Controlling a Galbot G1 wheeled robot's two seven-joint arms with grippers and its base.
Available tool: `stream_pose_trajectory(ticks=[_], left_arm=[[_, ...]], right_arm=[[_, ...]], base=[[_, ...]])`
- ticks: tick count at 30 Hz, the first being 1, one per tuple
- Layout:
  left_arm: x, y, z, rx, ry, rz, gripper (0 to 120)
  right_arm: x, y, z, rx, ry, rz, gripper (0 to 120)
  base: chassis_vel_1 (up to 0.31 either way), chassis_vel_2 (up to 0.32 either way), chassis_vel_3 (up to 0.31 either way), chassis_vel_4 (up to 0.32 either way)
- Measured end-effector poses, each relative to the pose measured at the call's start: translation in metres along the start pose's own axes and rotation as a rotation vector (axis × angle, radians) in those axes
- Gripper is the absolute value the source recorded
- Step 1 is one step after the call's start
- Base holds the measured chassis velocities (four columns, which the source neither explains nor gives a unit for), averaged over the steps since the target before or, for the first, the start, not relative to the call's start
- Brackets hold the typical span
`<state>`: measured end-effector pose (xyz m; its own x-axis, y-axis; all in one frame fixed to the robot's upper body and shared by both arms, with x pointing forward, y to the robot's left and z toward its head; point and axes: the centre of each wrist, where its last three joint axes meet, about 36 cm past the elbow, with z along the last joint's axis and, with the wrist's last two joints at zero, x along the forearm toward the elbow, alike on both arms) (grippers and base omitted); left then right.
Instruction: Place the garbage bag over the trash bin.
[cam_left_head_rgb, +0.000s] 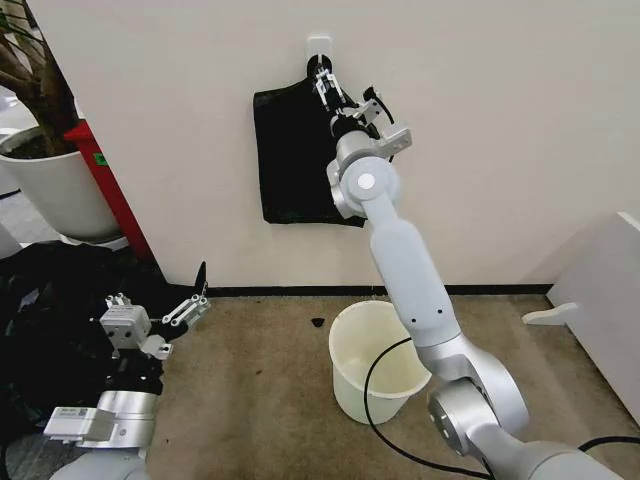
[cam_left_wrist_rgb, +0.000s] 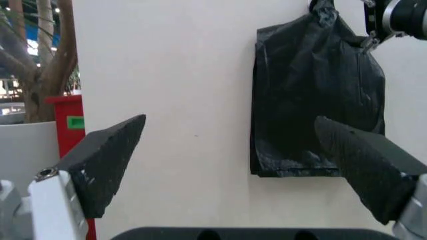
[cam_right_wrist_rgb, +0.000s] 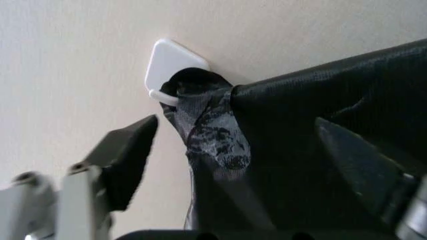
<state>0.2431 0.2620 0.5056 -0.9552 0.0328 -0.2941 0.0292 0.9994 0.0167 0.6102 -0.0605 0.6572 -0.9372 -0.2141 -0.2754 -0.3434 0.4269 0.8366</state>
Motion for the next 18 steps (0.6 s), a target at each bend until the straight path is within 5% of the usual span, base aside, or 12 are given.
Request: stream_pose_trajectory(ticks=[11, 18], left_arm=[[0.001, -0.001, -0.001, -0.007, 0.004, -0.006, 100], [0.002, -0.001, -0.001, -0.009, 0.004, -0.006, 100]], right_arm=[[0.006, 0.006, 0.008, 0.01, 0.045, -0.015, 58], [0.006, 0.009, 0.01, 0.016, 0.054, -0.022, 58]], base=[[0.0, 0.0, 0.0, 0.0], [0.0, 0.0, 0.0, 0.0]])
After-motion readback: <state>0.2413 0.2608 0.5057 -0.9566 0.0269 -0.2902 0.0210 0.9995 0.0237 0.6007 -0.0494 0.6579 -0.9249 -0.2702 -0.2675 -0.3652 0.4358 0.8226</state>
